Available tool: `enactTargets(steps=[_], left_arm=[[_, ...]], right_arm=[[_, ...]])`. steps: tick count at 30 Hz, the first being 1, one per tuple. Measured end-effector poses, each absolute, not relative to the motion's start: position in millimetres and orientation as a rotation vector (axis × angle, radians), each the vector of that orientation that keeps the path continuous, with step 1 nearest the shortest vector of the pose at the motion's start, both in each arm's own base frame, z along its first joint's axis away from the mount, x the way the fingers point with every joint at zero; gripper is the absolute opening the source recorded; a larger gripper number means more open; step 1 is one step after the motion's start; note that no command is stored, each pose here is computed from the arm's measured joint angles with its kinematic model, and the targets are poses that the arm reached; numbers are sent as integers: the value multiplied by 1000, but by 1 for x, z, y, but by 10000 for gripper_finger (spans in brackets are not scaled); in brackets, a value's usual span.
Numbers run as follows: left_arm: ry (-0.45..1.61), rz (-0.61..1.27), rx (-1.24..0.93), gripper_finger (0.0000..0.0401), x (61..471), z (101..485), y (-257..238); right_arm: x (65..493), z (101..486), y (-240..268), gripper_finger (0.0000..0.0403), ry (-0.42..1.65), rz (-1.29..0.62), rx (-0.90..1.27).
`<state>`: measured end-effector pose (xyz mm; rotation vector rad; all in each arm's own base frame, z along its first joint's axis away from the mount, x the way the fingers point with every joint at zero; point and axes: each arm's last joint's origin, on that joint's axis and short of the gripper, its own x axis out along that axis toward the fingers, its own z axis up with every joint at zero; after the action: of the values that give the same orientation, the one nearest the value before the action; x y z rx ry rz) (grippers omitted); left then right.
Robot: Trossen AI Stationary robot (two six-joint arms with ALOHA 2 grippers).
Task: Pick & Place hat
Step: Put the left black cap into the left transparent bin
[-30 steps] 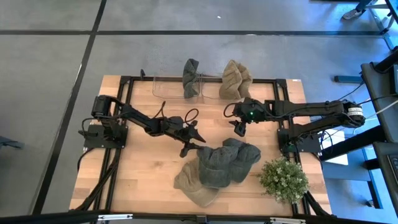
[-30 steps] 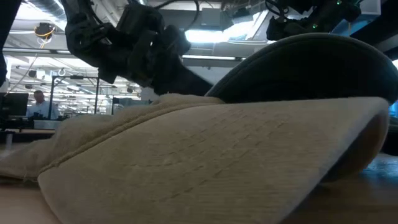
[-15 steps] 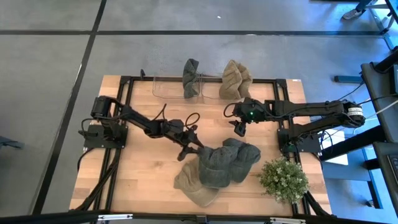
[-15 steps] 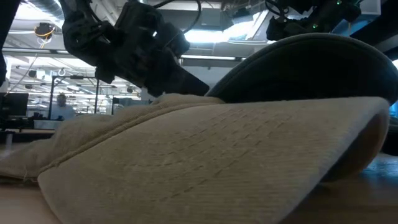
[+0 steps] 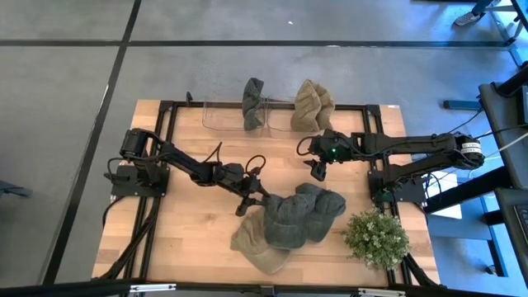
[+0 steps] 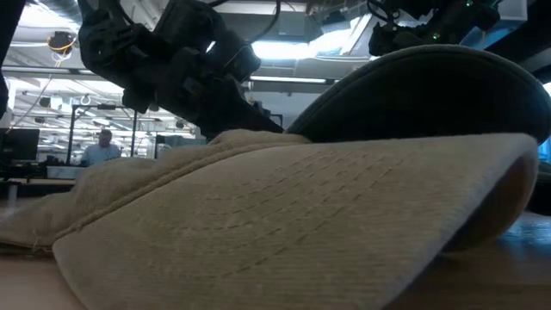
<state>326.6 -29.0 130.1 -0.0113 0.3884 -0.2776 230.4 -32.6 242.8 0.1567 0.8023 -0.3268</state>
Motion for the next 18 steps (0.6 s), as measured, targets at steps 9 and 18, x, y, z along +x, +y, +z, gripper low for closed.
enactTargets(steps=[9,18], left_arm=[[382,-289,42,65,327,130,-29],[350,-319,236,4,327,131,-29]], right_arm=[[230,243,-33,252,801,-330,161],[231,243,-31,252,777,-357,367]])
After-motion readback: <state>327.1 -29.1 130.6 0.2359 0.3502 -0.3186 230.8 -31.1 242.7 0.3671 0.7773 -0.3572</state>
